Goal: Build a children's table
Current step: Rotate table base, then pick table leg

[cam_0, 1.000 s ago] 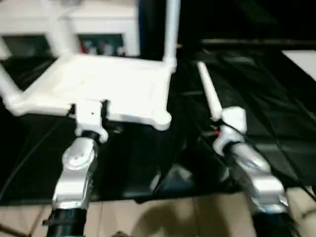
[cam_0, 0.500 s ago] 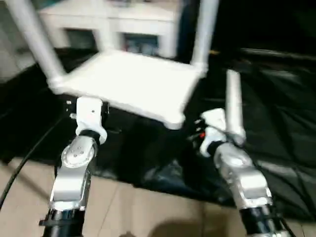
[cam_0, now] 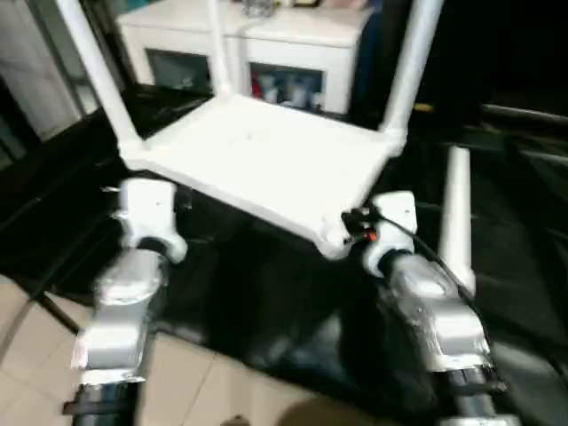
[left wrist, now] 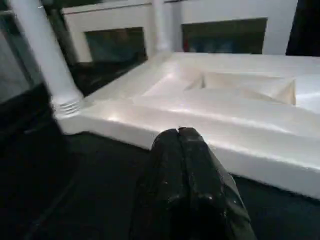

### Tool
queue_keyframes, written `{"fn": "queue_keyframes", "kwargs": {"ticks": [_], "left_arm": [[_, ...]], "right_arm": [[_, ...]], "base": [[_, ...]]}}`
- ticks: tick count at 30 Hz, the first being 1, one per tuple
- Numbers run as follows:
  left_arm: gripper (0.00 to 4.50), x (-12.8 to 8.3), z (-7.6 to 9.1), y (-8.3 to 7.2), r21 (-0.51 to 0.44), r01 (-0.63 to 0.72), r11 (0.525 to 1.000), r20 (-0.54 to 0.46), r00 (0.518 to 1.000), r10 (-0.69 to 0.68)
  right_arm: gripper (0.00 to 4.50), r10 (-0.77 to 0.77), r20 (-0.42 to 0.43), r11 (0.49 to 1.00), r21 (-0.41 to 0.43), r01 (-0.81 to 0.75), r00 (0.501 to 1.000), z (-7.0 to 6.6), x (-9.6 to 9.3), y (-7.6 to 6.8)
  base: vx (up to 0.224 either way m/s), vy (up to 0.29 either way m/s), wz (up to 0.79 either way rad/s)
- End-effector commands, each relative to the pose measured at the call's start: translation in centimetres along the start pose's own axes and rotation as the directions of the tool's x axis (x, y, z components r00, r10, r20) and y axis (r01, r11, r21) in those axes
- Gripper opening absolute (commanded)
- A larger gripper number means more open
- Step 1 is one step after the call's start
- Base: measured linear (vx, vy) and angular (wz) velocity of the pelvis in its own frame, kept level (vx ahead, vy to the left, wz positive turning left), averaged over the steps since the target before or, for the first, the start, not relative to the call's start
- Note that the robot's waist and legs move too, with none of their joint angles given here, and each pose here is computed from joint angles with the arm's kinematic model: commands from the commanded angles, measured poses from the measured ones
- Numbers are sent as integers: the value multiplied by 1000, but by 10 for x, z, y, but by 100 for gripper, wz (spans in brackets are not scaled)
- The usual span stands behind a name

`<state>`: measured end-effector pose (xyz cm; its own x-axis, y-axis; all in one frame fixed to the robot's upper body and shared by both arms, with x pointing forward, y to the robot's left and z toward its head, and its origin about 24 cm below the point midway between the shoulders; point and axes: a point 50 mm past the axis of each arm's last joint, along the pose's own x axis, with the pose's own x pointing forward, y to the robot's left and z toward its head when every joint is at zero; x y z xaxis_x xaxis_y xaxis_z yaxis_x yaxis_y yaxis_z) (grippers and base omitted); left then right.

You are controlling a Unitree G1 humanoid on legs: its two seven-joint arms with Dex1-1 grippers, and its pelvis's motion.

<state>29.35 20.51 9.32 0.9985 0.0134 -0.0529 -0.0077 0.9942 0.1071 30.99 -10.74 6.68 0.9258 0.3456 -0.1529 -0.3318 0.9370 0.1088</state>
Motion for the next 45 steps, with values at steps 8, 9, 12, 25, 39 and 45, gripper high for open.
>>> {"fn": "queue_keyframes", "kwargs": {"ticks": [8,9,12,25,39,45], "left_arm": [[0,7,10,-11,21,51,998,25,998,-51],[0,9,9,-13,26,45,999,20,999,-46],[0,11,11,-14,-67,35,997,27,999,-33],[33,19,21,-39,47,356,933,-22,934,-356],[149,-32,22,-71,-102,868,486,-207,459,-864],[206,-41,21,-76,-110,893,437,-229,405,-885]], "right_arm": [[69,-144,23,990,19,143,989,9,-10,-27],[69,-158,7,987,-23,159,987,11,-8,-31],[69,-180,-22,982,-57,179,983,15,-3,-37],[136,-189,-211,980,-107,170,959,44,38,-76],[250,-204,-394,973,-183,141,896,59,57,-89],[300,-212,-441,976,-144,165,872,53,53,-96]], "base": [[86,18,-58],[46,103,-55],[-25,179,-27],[-65,-4,2],[0,0,0],[8,2,-1]]}}
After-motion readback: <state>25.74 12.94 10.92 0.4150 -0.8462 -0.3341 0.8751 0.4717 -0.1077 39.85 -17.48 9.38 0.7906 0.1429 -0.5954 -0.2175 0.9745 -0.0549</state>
